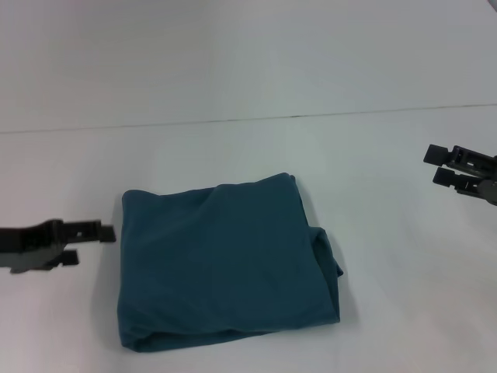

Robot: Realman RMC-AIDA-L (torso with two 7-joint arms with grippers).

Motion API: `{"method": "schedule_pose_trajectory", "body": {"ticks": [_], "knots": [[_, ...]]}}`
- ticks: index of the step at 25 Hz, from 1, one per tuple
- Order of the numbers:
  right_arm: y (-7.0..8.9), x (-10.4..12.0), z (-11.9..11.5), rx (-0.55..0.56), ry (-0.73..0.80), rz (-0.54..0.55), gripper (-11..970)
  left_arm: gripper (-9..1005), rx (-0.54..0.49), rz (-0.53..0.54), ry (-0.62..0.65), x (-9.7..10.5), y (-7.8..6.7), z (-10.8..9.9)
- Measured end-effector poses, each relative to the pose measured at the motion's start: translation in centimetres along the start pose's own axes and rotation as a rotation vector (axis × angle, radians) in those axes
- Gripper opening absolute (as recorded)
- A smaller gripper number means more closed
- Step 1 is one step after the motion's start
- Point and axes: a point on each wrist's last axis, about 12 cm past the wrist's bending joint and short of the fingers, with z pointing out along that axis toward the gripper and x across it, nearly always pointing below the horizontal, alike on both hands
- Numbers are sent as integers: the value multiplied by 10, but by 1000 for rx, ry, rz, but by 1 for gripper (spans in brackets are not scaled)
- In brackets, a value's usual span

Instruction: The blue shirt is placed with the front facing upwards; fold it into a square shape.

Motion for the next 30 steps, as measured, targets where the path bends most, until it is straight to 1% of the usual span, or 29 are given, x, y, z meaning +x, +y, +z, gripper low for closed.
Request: {"method": "schedule_pose_trajectory", "body": {"ticks": [1, 3, 4, 5, 6, 7, 9, 12, 14, 18, 22, 25, 30], "knots": [[0, 0, 0, -1, 2, 0, 945, 867, 40, 7, -12, 1, -2, -2], [1, 1, 1, -3, 12, -14, 945, 881, 162, 44, -49, 5, -8, -8], [1, 1, 1, -4, 20, -29, 945, 888, 206, 59, -63, 7, -9, -10], [2, 1, 2, -7, 28, -53, 945, 895, 272, 108, -82, 10, -10, -12], [3, 2, 2, -12, 37, -84, 945, 902, 312, 141, -96, 12, -10, -14], [4, 3, 3, -21, 50, -126, 945, 909, 357, 198, -106, 16, -10, -15], [7, 6, 7, -42, 96, -231, 945, 909, 448, 350, -131, 27, -9, -16], [10, 19, 16, -82, 225, -414, 945, 909, 509, 498, -137, 39, -9, -17], [11, 28, 23, -100, 303, -458, 945, 909, 534, 572, -130, 47, -9, -17], [20, 46, 48, -163, 391, -464, 945, 910, 542, 637, -142, 61, -4, -11], [29, 67, 78, -208, 412, -477, 945, 910, 563, 662, -153, 76, 1, 2], [30, 75, 92, -195, 449, -480, 945, 910, 550, 654, -143, 81, 5, 9], [29, 77, 92, -191, 458, -470, 945, 906, 550, 656, -108, 84, 4, 15]]}}
